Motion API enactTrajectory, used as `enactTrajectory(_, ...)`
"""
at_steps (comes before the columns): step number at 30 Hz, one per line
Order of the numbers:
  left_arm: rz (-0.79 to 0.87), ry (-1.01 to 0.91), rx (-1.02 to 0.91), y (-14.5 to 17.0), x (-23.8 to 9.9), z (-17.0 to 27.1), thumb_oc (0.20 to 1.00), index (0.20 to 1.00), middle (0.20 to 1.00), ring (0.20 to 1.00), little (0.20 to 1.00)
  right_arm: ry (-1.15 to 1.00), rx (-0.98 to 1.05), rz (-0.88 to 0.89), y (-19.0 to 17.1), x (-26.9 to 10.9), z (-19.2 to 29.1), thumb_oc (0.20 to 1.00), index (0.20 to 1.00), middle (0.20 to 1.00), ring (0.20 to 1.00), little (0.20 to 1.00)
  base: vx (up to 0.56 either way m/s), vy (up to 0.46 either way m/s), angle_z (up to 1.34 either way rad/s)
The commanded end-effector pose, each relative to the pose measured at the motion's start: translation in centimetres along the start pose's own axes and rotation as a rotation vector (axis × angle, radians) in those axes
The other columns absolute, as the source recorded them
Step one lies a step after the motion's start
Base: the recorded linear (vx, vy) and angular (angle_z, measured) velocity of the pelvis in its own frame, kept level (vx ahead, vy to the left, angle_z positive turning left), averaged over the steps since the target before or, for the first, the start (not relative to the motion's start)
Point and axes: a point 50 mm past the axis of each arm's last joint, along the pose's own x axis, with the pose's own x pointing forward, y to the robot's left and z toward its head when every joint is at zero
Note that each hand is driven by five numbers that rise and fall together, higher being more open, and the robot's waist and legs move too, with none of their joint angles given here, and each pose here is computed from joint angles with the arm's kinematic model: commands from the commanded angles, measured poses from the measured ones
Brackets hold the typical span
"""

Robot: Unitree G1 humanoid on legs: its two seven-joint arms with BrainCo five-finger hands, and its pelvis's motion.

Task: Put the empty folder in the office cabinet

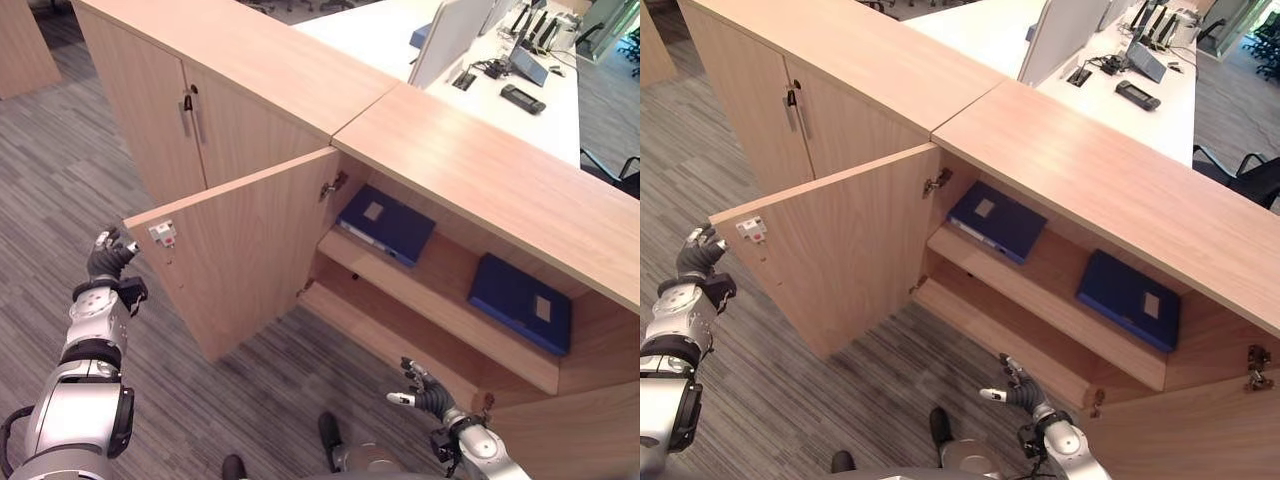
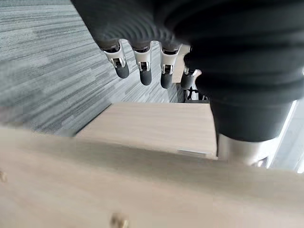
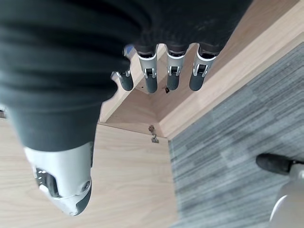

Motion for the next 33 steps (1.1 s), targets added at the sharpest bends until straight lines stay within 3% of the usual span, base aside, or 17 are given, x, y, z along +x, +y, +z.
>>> enactTrajectory(1,-0.172,-0.131,0.081,-4.7,0.9,3.6,1.000,1.000,1.000,1.000,1.000,-0.132,-0.052,0.007,-0.4,1.3,3.3,1.000,1.000,1.000,1.000,1.000,-0.05,0.021,0.00)
enactTrajectory(8,-0.352,-0.149,0.176,-8.9,-0.3,2.3,1.000,1.000,1.000,1.000,1.000,-0.163,-0.069,-0.010,-1.0,1.7,4.2,1.000,1.000,1.000,1.000,1.000,-0.03,0.020,0.04)
enactTrajectory(16,-0.713,-0.195,0.260,-14.7,-5.1,-1.0,1.000,1.000,1.000,1.000,1.000,-0.186,-0.090,-0.046,-2.2,1.6,4.9,1.000,1.000,1.000,1.000,1.000,-0.02,0.044,0.11)
enactTrajectory(26,-0.982,-0.125,0.088,-16.0,-11.2,-4.5,1.000,1.000,1.000,1.000,1.000,-0.209,-0.070,-0.112,-3.1,2.1,6.1,1.000,1.000,1.000,1.000,1.000,-0.09,0.032,-0.20)
enactTrajectory(28,-0.972,-0.030,0.047,-14.4,-13.0,-7.2,1.000,1.000,1.000,1.000,1.000,-0.191,-0.084,-0.096,-2.8,2.1,5.6,1.000,1.000,1.000,1.000,1.000,-0.10,0.057,-1.47)
enactTrajectory(33,-0.975,0.010,0.009,-14.9,-14.0,-8.3,1.000,1.000,1.000,1.000,1.000,-0.170,-0.092,-0.099,-2.7,2.1,5.2,1.000,1.000,1.000,1.000,1.000,0.00,-0.087,-0.85)
